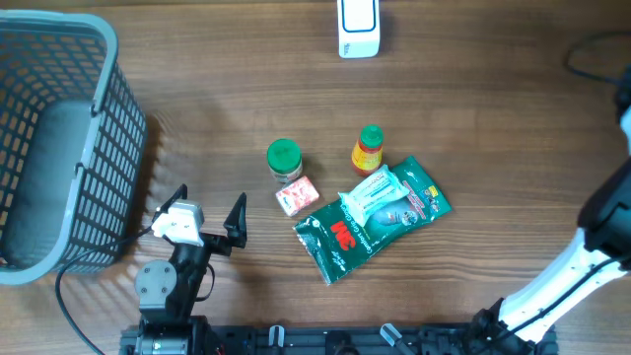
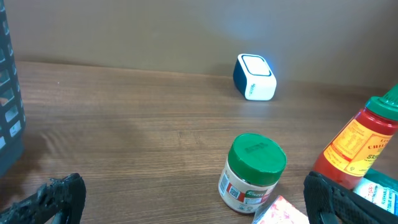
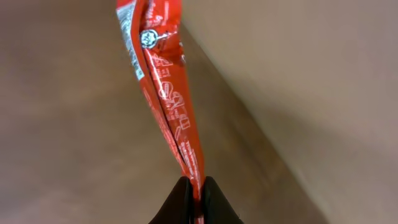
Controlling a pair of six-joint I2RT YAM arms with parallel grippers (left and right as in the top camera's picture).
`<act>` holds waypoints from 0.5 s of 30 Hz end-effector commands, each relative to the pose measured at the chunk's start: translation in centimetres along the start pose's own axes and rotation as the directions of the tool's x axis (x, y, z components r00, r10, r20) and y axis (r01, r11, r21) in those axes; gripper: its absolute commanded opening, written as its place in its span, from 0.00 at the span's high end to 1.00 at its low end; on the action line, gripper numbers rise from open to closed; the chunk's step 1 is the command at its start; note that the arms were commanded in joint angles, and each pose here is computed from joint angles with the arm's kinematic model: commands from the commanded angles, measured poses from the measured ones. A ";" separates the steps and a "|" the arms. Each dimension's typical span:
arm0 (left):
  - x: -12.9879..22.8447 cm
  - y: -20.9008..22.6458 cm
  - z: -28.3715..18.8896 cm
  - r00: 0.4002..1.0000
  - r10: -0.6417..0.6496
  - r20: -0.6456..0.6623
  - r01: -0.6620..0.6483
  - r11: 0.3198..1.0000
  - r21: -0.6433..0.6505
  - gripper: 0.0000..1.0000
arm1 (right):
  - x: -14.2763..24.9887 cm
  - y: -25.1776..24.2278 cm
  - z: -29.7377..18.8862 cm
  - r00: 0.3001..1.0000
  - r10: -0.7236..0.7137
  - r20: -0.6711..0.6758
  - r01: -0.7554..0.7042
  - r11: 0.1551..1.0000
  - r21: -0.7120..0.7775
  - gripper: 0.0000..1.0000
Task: Scan the item barcode
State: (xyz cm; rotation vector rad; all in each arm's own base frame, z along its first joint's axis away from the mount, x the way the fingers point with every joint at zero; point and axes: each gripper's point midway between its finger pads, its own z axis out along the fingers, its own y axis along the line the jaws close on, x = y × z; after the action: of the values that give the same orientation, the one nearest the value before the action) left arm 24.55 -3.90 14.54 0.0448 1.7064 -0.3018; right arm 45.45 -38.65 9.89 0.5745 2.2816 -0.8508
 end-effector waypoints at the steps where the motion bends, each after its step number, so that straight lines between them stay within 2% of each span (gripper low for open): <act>1: 0.2 0.1 0.0 1.000 0.019 -0.006 -0.019 1.000 -0.007 0.00 | 5.7 -2.0 2.9 0.983 0.115 -0.140 -0.111 0.993 0.030 0.91; 3: 0.2 0.1 0.0 1.000 0.019 -0.006 -0.019 1.000 -0.007 0.00 | 6.6 -2.0 3.2 0.975 0.147 -0.165 -0.150 0.989 -0.004 0.86; 5: 0.2 0.1 0.0 1.000 0.019 -0.006 -0.019 1.000 -0.007 0.00 | 7.0 -1.4 3.2 0.969 0.164 -0.183 -0.178 0.982 -0.059 0.75; 7: 0.2 0.1 0.0 1.000 0.019 -0.006 -0.019 1.000 -0.007 0.00 | 7.3 -0.6 3.1 0.968 0.157 -0.197 -0.179 0.979 -0.101 0.35; 8: 0.2 0.1 0.0 1.000 0.019 -0.006 -0.019 1.000 -0.007 0.00 | 7.5 -0.1 2.9 0.967 0.148 -0.208 -0.175 0.977 -0.118 0.05; 9: 0.2 0.1 0.0 1.000 0.019 -0.006 -0.019 1.000 -0.007 0.00 | 7.5 0.3 2.7 0.966 0.142 -0.215 -0.171 0.977 -0.124 0.00; 12: 0.2 0.1 0.0 1.000 0.019 -0.006 -0.019 1.000 -0.007 0.00 | 6.8 1.8 1.5 0.957 0.180 -0.228 -0.217 0.965 -0.147 0.00; 14: 0.2 0.1 0.0 1.000 0.019 -0.006 -0.019 1.000 -0.007 0.00 | 5.2 3.5 0.1 0.956 0.202 -0.212 -0.249 0.942 -0.223 0.00; 15: 0.2 0.1 0.0 1.000 0.019 -0.006 -0.019 1.000 -0.007 0.00 | 3.1 5.4 -1.8 0.959 0.216 -0.185 -0.268 0.903 -0.335 0.00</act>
State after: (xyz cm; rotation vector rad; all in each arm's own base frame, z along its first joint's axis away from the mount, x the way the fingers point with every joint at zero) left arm 24.55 -3.89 14.54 0.0445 1.7064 -0.3015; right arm 41.65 -37.66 2.96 0.8137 2.4425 -0.5414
